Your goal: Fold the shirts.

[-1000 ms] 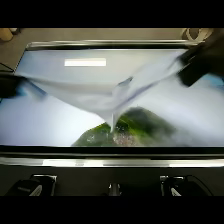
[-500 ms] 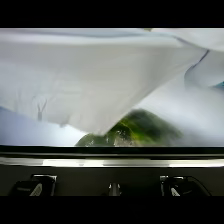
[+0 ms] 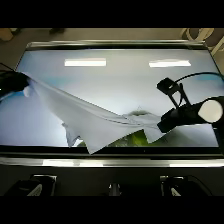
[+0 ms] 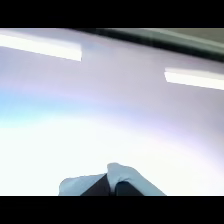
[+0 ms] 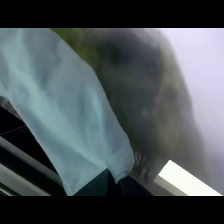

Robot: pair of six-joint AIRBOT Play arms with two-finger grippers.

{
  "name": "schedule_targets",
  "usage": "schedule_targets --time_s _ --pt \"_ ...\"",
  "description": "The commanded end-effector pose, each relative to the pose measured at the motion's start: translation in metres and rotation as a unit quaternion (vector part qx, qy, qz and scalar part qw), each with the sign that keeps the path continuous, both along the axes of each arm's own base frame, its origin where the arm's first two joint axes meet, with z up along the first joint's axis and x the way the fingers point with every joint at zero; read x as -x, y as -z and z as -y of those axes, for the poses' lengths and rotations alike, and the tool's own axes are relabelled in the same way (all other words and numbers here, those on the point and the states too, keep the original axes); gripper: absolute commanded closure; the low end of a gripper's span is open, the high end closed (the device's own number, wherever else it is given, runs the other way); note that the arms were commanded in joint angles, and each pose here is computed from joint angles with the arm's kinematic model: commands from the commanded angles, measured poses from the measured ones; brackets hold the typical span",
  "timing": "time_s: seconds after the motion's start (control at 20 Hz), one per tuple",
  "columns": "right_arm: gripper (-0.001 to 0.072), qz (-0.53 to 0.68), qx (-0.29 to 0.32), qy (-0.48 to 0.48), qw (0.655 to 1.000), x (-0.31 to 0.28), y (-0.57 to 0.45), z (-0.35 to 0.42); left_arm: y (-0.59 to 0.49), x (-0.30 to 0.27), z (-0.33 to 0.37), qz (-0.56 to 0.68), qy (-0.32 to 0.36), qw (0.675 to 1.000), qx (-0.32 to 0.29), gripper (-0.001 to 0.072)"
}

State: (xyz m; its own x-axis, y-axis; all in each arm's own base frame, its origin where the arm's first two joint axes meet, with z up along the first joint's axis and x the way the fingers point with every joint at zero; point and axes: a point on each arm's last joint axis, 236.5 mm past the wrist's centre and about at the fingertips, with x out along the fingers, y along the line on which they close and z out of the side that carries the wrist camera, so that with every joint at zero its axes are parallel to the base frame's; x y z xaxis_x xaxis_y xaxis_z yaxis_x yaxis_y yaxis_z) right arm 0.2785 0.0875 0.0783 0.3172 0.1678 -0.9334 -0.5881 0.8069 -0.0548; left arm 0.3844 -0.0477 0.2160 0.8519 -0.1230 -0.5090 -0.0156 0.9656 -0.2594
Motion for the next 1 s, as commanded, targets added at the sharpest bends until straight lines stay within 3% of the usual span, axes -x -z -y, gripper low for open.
schedule_targets --time_s 0.0,0.15,0.2,0.25,0.3,0.45,0.6,0.7,0.95 --pt "0.0696 -0.043 -0.027 0.058 0.997 0.005 0.095 -0.006 0.118 -0.036 0.024 -0.092 0.011 0.995 0.023 0.0683" --pt "0.0695 -0.080 -0.029 0.069 0.994 0.013 0.111 -0.009 0.190 -0.047 0.045 -0.188 0.006 0.979 0.078 0.0679" --pt "0.0695 -0.075 -0.030 0.070 0.994 0.011 0.111 -0.009 0.209 -0.043 0.056 -0.223 0.003 0.969 0.110 0.0589" --pt "0.0695 -0.072 -0.031 0.070 0.994 0.010 0.110 -0.010 0.220 -0.037 0.065 -0.249 0.002 0.959 0.135 0.0348" --pt "0.0695 -0.071 -0.031 0.070 0.995 0.009 0.110 -0.009 0.228 -0.029 0.069 -0.274 0.005 0.951 0.141 0.0008" --pt "0.0695 -0.071 -0.029 0.068 0.995 0.009 0.110 -0.009 0.232 0.023 0.054 -0.368 0.100 0.923 0.062 -0.0013" --pt "0.0696 -0.069 -0.030 0.068 0.995 0.008 0.110 -0.009 0.231 0.088 0.039 -0.454 0.130 0.880 0.055 -0.0013" --pt "0.0695 -0.063 -0.031 0.068 0.995 0.006 0.109 -0.009 0.240 0.119 0.055 -0.458 0.139 0.875 0.079 -0.0013" --pt "0.0695 -0.061 -0.032 0.069 0.995 0.004 0.109 -0.010 0.294 0.176 0.141 -0.471 0.134 0.846 0.211 -0.0013"
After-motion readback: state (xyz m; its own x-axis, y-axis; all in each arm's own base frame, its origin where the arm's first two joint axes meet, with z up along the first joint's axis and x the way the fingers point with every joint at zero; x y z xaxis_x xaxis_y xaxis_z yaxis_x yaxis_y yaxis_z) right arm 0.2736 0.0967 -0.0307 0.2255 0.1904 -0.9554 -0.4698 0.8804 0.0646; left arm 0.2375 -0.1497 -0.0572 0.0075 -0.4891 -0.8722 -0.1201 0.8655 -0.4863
